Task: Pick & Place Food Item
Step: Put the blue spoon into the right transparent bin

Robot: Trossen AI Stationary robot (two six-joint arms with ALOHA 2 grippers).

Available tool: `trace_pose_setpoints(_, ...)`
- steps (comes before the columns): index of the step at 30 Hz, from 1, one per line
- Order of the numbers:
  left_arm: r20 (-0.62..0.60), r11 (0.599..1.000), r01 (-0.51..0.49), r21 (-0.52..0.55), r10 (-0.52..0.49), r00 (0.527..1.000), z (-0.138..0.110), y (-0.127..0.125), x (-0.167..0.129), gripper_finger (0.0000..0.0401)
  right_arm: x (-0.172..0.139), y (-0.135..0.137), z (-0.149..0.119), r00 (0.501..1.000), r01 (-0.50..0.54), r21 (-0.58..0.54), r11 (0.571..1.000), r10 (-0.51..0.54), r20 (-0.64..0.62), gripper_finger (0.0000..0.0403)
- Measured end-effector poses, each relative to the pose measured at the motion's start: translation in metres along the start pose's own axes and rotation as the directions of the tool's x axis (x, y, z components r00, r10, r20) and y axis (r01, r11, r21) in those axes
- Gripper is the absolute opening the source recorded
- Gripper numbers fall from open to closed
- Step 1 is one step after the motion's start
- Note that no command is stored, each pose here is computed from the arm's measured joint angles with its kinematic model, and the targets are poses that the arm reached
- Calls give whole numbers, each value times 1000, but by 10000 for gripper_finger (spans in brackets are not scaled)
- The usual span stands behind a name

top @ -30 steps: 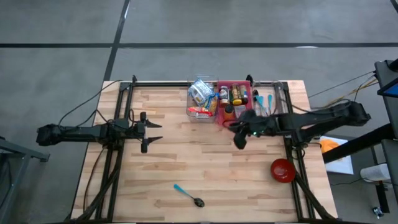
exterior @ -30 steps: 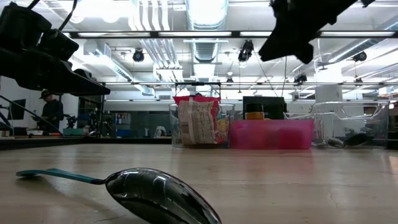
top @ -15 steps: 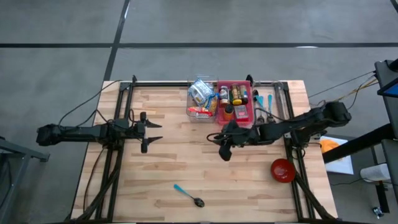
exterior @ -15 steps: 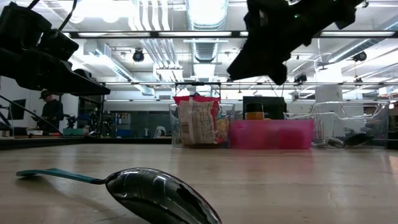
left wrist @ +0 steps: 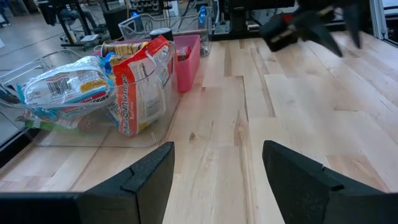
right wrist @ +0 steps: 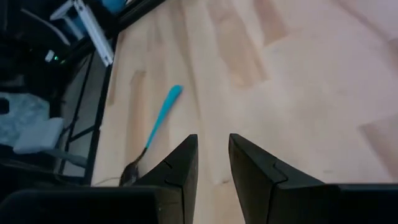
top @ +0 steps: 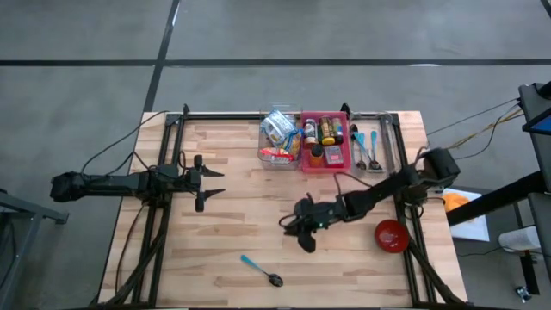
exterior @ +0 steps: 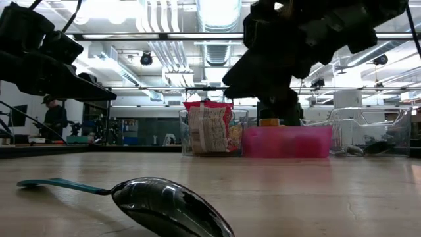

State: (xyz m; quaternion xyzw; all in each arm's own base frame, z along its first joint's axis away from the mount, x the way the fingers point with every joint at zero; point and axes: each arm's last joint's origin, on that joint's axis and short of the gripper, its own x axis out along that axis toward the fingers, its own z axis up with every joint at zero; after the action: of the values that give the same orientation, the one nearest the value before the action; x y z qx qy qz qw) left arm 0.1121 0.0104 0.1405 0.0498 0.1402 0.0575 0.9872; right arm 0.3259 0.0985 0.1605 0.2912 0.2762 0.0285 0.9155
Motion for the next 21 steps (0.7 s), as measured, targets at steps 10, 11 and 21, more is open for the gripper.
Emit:
trace_pose_setpoints(10, 0, 1000, 0, 0, 0, 1000, 0, 0, 0, 244, 39, 38, -14, 997, -63, -10, 998, 62, -42, 89)
trace_pose_setpoints(11, 0, 1000, 0, 0, 0, 1000, 0, 0, 0, 244, 43, 42, -15, 997, -68, -10, 998, 67, -46, 89)
trace_pose_setpoints(21, 0, 1000, 0, -1, 0, 1000, 0, 0, 0, 244, 86, 85, -21, 978, 54, -99, 994, -72, -194, 89)
